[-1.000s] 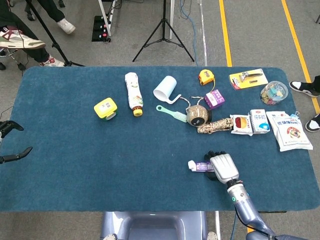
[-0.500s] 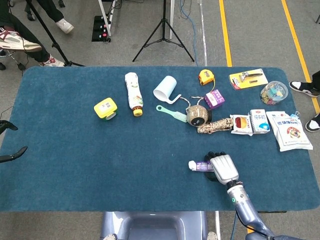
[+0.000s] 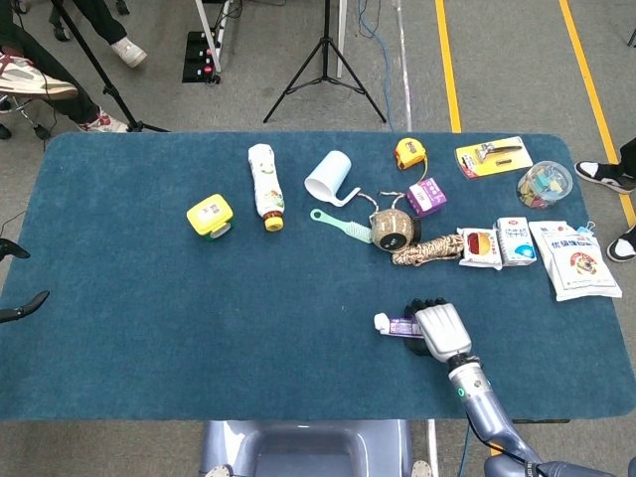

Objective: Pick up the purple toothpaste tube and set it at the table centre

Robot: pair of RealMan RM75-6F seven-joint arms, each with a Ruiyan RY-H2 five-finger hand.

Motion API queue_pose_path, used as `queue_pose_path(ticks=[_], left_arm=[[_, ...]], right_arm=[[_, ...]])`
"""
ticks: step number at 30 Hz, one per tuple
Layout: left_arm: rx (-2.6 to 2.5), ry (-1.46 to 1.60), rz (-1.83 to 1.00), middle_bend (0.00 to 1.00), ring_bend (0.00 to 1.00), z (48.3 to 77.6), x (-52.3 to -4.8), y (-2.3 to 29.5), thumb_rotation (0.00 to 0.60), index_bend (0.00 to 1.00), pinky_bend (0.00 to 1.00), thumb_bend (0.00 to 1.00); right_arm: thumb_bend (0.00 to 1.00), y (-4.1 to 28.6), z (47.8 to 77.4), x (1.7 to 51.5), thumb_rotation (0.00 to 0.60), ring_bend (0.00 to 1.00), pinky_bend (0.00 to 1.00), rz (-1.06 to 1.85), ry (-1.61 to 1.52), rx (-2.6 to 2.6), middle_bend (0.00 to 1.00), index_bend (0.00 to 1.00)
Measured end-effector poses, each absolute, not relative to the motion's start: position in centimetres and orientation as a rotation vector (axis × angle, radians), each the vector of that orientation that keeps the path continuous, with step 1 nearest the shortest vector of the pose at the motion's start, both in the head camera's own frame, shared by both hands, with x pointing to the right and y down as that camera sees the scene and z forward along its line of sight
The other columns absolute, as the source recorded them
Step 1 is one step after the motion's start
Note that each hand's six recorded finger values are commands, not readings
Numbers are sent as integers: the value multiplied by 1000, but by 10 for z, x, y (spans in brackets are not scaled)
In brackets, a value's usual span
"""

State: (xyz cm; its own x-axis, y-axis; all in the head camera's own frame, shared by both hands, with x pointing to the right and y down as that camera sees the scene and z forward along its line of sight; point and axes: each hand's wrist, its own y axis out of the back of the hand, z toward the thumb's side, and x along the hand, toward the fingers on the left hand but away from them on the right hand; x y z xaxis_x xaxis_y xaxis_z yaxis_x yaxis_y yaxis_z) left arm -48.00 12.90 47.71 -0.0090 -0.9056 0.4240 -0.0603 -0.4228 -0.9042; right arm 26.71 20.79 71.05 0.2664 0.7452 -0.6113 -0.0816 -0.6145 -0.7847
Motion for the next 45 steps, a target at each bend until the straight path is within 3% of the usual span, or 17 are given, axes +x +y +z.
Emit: queue_pose_path(ticks=[6, 16, 25, 31, 45], left_arm=[[-1548, 1035, -1518, 312, 234, 473, -483, 130, 395, 333, 240, 182], [-1532, 1058, -1519, 312, 234, 465, -490, 134, 397, 333, 240, 182], [-1542, 1063, -1502, 312, 234, 462, -487, 134, 399, 333, 240, 182], [-1564, 1051, -1489, 312, 234, 464, -480, 133, 399, 333, 240, 182], [-1753, 875, -1378, 312, 244, 488, -420, 124, 400, 333, 240, 182]], right_arm=[[403, 202, 716, 265, 490, 486, 382, 1435, -595, -1826, 445, 477], [427, 184, 711, 268, 565, 758, 737, 1409, -689, -1898, 642, 609], [431, 171, 689, 271, 576, 880, 937, 1295, -815, -1971, 711, 628], [434, 171, 680, 269, 575, 925, 1000, 1217, -861, -2048, 734, 658], [456, 176, 663, 264, 576, 958, 1000, 1141, -890, -2125, 756, 712]])
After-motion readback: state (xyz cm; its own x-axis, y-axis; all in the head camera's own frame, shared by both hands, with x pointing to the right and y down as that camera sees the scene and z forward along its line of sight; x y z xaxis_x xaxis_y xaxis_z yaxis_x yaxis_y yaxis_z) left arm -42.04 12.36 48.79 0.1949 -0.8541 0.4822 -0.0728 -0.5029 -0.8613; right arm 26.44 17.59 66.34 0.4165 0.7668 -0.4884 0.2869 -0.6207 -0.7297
